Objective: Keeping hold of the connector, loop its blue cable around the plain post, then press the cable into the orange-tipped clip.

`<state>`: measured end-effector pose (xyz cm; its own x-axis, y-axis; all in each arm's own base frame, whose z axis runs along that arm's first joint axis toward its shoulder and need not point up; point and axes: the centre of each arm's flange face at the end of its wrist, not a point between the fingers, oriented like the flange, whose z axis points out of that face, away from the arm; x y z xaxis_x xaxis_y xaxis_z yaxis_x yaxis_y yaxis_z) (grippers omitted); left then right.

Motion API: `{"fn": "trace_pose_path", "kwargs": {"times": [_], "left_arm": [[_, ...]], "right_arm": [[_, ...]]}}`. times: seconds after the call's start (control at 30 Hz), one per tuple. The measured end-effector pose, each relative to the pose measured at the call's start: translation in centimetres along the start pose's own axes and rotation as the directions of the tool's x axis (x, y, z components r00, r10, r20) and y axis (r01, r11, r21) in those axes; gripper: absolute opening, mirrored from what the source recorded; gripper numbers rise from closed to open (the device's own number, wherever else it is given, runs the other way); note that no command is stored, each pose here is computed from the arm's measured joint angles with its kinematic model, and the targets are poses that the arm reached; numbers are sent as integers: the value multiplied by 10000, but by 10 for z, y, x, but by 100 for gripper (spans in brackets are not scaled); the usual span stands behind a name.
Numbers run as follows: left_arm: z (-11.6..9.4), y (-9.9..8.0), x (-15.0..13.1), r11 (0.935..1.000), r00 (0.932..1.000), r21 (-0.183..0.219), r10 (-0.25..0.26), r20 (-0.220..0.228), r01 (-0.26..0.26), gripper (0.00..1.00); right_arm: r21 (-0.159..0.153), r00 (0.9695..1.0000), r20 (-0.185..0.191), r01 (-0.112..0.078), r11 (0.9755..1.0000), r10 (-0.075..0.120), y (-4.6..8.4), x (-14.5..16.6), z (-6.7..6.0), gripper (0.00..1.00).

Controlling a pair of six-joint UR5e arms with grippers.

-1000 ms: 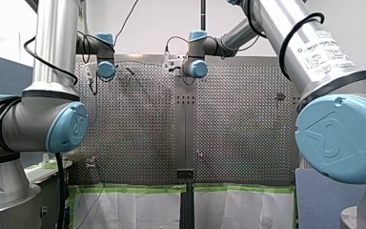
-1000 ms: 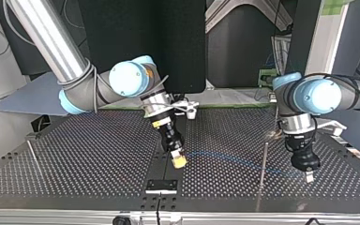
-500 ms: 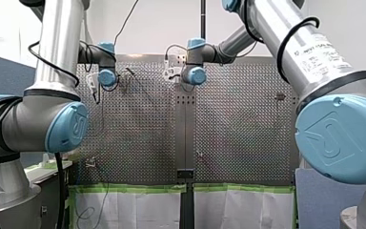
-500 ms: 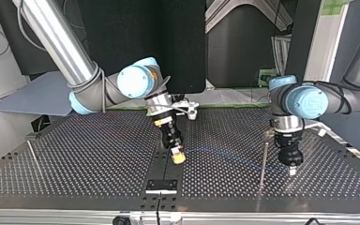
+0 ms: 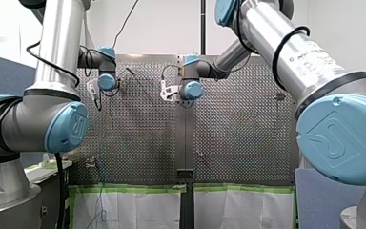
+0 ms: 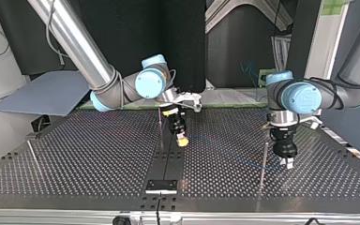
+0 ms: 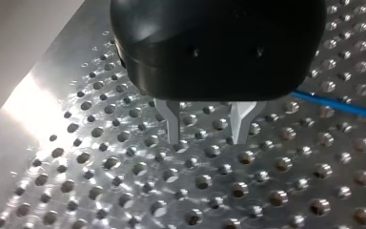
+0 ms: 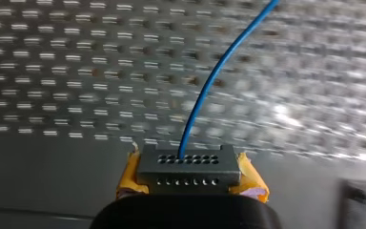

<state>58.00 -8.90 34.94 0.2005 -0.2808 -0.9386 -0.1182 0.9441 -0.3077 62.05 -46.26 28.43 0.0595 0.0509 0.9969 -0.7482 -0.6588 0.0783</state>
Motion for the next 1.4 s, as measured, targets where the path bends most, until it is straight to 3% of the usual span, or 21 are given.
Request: {"fn": "trace_pose_path", "kwargs": {"times": [0.03,0.23,0.43,0.67,1.0,1.23,1.4], "left_arm": [[0,0,2,10000,10000,12,-52,-50,52,100],[-4,2,14,9998,9983,-44,-218,-533,216,100],[0,2,26,9991,9953,128,-399,-887,412,100],[4,5,37,9991,9902,-15,-422,-1331,423,100],[4,7,37,9990,9898,-239,-416,-1362,386,100],[4,7,37,9988,9896,-288,-432,-1371,396,100],[4,8,37,9988,9896,-288,-443,-1370,407,100]], "right_arm": [[-35,9999,122,49,10000,-49,-2,-6,0,0],[-168,9965,784,290,9994,-276,-14,-49,-1,0],[-137,9950,963,292,9995,-277,-20,-77,-8,0],[-133,9941,1060,242,9996,-227,-21,-104,-18,0],[-91,9903,1376,187,9998,-173,-26,-162,-32,0],[-180,9823,1857,295,9994,-256,-33,-207,-37,0],[-303,9739,2252,366,9989,-288,-37,-242,-42,0]]}}
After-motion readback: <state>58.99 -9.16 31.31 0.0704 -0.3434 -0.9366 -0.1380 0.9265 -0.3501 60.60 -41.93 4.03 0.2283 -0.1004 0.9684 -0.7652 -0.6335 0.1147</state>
